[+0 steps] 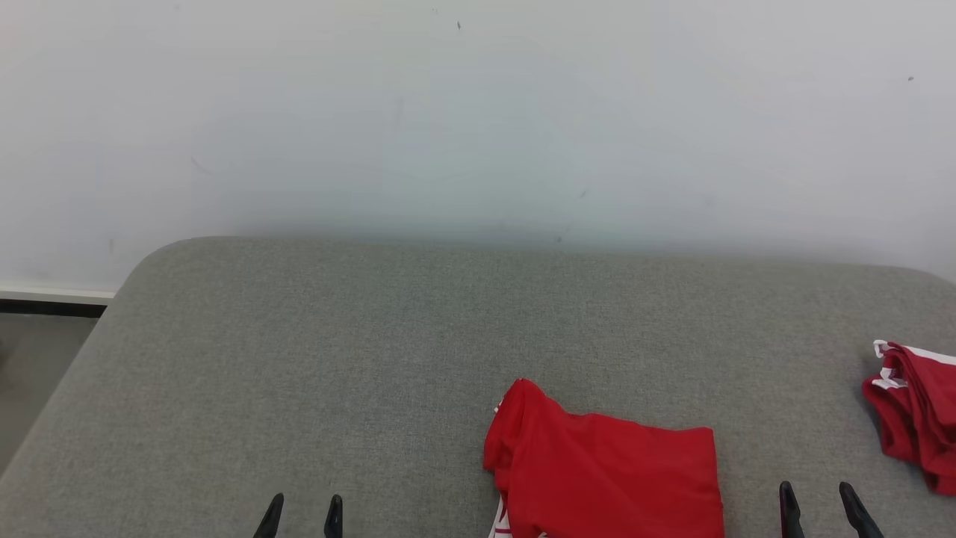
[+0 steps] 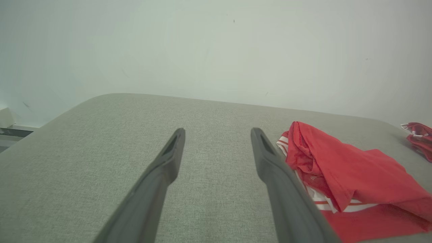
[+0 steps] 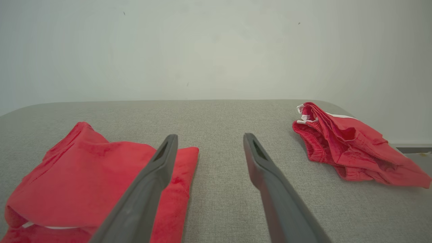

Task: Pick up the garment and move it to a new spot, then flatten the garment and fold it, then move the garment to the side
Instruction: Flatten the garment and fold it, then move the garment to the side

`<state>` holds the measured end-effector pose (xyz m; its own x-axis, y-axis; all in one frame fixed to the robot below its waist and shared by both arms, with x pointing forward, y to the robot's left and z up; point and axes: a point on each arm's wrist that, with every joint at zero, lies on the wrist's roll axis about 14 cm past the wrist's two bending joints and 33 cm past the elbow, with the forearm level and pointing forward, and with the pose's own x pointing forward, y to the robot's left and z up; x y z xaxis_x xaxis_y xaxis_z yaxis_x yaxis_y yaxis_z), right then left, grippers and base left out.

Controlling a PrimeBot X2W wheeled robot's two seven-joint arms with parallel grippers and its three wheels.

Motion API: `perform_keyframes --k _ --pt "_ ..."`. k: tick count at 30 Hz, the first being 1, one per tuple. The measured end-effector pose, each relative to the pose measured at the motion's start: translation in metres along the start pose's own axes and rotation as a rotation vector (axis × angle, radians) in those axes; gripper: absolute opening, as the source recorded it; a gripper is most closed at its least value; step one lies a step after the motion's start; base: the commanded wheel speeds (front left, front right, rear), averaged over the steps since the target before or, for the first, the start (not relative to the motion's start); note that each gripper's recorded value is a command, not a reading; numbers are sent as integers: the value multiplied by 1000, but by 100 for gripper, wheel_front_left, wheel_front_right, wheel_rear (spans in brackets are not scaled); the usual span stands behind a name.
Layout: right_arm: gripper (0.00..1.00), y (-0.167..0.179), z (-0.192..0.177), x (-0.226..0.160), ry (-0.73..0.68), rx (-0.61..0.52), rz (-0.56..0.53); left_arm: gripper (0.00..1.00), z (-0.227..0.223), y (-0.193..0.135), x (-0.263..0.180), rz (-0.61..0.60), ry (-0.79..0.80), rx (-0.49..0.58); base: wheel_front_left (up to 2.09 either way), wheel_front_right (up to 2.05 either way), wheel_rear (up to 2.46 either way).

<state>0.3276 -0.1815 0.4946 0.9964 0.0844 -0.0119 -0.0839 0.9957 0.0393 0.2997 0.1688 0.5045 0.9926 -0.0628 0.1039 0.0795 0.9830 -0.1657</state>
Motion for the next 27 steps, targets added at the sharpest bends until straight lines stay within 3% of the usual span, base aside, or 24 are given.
perform_keyframes --k 27 --pt "100 8 11 4 -8 34 20 100 -11 11 -13 43 33 -4 0 0 0"
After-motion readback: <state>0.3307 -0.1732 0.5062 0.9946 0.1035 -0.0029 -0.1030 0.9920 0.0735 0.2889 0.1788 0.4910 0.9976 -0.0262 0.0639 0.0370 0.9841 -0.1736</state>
